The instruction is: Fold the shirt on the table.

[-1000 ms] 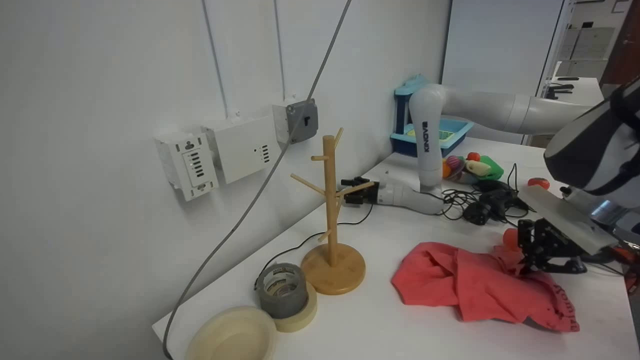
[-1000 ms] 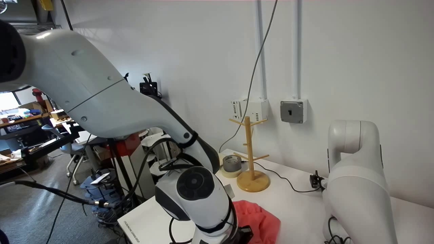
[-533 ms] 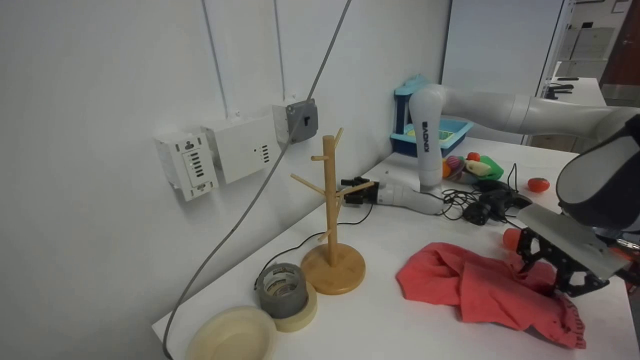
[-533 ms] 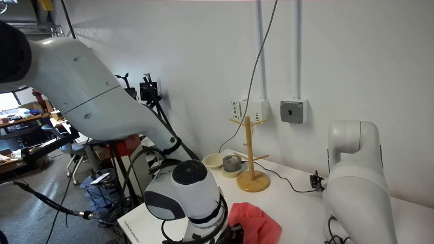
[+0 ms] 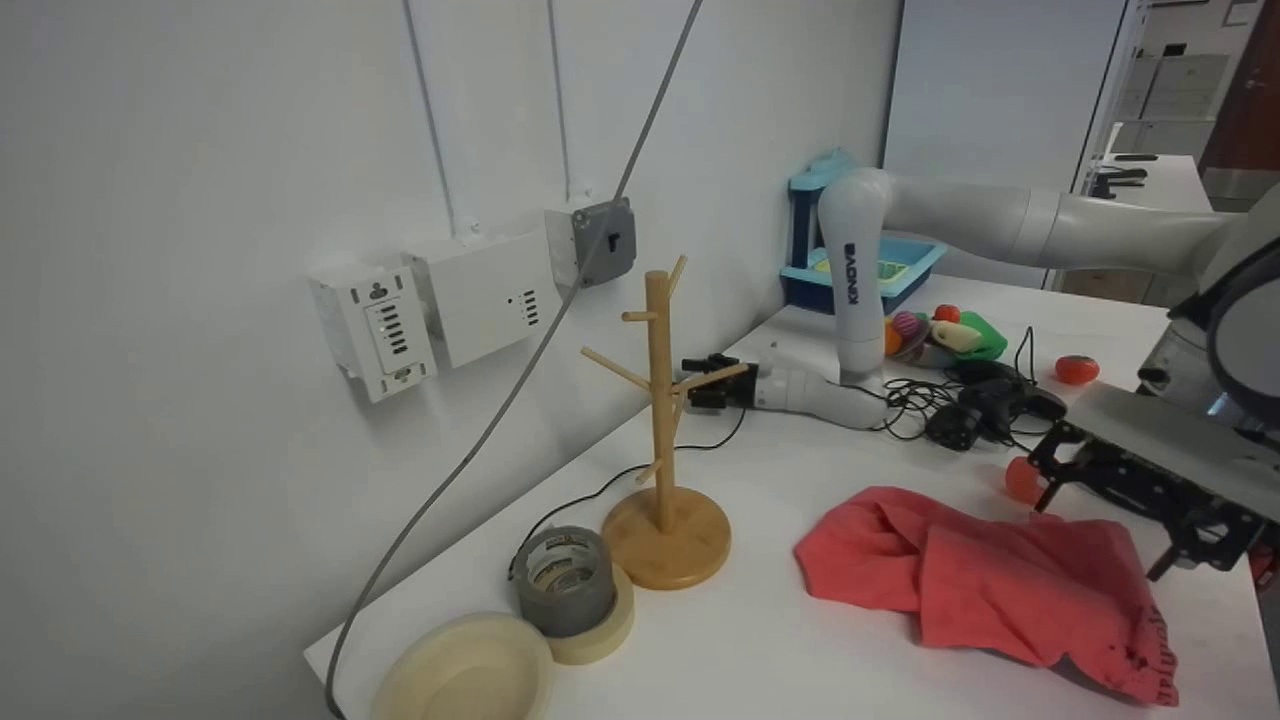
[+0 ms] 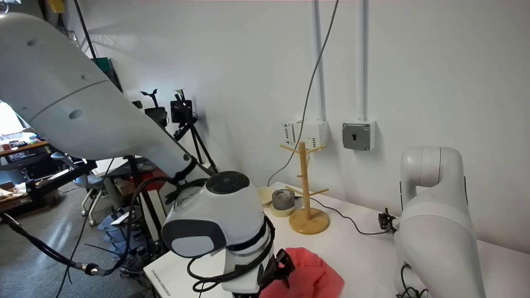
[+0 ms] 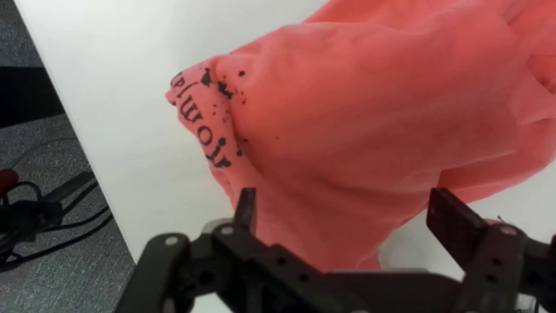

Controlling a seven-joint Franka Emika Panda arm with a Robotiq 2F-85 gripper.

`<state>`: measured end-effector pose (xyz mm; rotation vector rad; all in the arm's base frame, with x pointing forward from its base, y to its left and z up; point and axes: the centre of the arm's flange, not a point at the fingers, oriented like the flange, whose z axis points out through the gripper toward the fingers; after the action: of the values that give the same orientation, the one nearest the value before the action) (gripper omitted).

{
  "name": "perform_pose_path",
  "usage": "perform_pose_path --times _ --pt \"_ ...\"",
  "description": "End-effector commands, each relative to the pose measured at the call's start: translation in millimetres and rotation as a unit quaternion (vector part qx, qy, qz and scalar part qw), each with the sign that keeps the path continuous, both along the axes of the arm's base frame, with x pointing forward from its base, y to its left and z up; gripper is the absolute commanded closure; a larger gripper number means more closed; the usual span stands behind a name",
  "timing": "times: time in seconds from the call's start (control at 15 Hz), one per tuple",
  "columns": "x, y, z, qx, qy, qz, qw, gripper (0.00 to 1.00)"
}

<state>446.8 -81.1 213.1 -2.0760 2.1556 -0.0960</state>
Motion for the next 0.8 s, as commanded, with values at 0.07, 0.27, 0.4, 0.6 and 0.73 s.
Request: perform_pose_path --times 0.07,0.27,0.4,0.6,0.73 --pt "-20 12 62 0.000 0.003 0.069 0.9976 0.00" --pt "-27 26 84 0.004 0.003 0.159 0.9873 0.00" --pt "-30 37 101 -0.001 0.007 0.214 0.9768 0.00" --pt "-37 52 127 -0.015 0.023 0.293 0.9559 0.00" --pt "-44 61 143 -0.023 0.034 0.344 0.9382 0.00"
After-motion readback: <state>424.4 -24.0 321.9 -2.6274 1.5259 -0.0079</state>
